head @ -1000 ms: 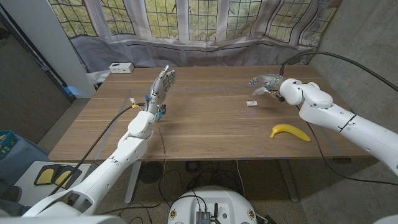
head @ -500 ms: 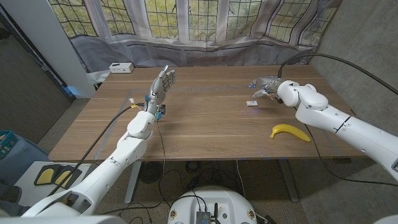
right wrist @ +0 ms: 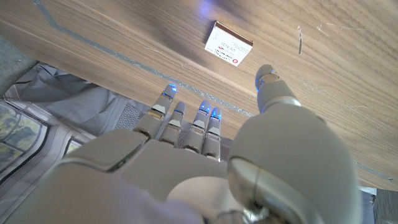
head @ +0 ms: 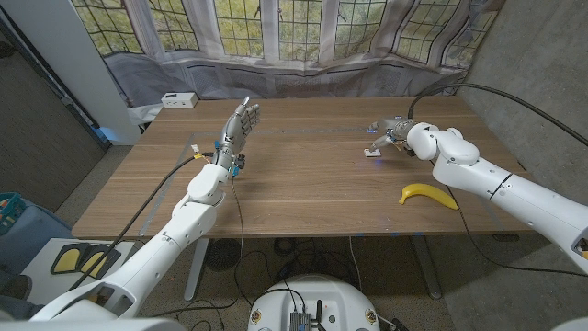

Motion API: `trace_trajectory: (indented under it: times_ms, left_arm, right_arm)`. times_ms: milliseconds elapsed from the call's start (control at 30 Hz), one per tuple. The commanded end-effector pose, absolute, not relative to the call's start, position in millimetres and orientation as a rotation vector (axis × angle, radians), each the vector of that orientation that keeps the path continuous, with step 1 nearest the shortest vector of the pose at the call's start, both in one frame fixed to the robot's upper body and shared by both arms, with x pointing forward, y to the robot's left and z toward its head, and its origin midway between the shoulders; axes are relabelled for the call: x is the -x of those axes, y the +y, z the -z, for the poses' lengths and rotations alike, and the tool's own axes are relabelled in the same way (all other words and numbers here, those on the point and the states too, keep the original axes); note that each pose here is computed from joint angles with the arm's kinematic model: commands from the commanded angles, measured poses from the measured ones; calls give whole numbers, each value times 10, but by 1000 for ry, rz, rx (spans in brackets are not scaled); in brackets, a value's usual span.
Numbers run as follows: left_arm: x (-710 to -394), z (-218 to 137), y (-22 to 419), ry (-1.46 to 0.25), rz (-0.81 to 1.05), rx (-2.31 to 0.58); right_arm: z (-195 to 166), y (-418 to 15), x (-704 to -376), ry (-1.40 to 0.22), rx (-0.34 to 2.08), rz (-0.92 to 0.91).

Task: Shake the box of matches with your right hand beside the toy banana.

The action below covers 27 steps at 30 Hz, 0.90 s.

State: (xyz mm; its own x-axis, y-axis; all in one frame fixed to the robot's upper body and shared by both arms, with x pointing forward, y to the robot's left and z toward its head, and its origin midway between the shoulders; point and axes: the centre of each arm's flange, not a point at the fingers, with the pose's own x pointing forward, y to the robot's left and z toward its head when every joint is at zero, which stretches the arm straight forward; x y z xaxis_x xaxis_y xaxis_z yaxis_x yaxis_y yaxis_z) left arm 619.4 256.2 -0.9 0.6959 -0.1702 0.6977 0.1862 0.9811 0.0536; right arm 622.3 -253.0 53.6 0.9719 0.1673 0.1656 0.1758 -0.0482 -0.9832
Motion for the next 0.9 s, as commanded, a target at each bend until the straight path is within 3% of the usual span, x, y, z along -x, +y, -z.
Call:
trace_trajectory:
  times_ms: [33,900]
  left_arm:
    - [-6161,-6,2513,-774,209,9]
    - [-6139,59,2513,-772,195,26]
  right_arm:
    - [-451,-2512,-6271,-251,1638,0]
    - [-400,-2546,-6477,-203,1665,-27]
